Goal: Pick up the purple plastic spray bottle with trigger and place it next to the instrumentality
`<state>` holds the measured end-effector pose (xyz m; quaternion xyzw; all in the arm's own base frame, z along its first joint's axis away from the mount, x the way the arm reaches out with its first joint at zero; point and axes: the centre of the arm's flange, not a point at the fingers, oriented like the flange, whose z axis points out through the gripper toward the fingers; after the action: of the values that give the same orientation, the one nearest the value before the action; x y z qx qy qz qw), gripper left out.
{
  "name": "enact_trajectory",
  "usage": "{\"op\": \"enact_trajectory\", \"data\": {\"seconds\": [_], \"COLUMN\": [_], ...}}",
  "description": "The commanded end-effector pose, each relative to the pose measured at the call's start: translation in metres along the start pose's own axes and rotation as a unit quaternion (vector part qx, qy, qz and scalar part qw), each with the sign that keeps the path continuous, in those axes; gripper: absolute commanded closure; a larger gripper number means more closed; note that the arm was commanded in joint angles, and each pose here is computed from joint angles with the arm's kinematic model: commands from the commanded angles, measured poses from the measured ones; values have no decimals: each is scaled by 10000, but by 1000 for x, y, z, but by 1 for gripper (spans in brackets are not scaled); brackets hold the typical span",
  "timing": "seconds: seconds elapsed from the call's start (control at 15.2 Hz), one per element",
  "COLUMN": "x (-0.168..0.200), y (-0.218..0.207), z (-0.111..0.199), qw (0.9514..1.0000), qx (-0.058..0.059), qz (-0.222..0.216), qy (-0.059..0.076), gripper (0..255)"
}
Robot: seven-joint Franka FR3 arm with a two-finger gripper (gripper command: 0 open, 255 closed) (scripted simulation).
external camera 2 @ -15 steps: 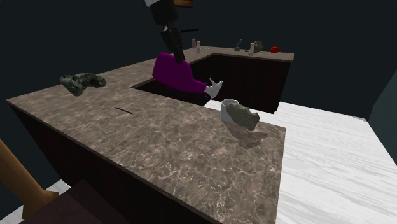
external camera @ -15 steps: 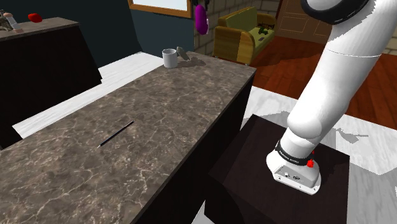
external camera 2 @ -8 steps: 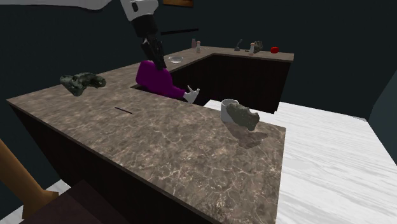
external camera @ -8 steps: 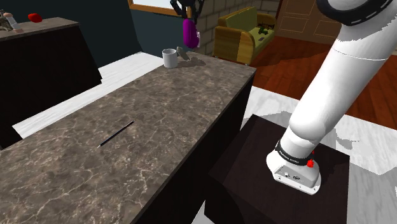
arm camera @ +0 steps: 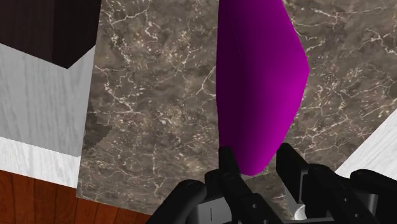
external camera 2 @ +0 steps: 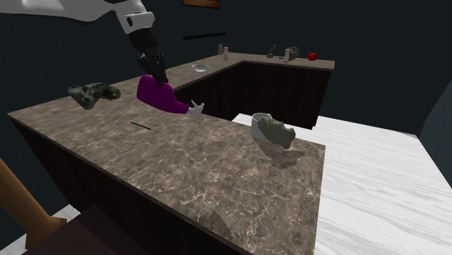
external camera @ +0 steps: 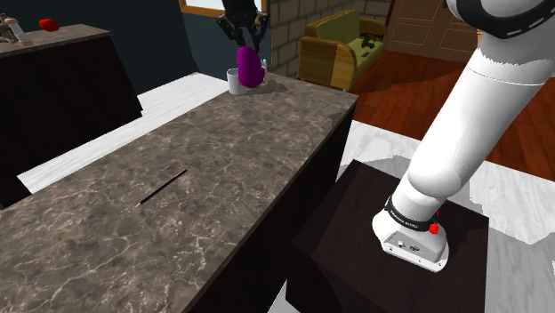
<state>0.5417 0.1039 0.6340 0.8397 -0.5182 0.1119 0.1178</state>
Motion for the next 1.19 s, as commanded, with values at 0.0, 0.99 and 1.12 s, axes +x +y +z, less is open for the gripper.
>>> {"op": "enact_trajectory", "data": {"seconds": [0.0,0.99,1.12], "x": [-28,-215,-240], "y": [-9,-74,-83], "z": [4,11,12], "qw": [10000,10000,10000], "qx": [0,0,0], "qz": [8,8,8], "qy": [1,1,1], "gripper": [255,255,255]}}
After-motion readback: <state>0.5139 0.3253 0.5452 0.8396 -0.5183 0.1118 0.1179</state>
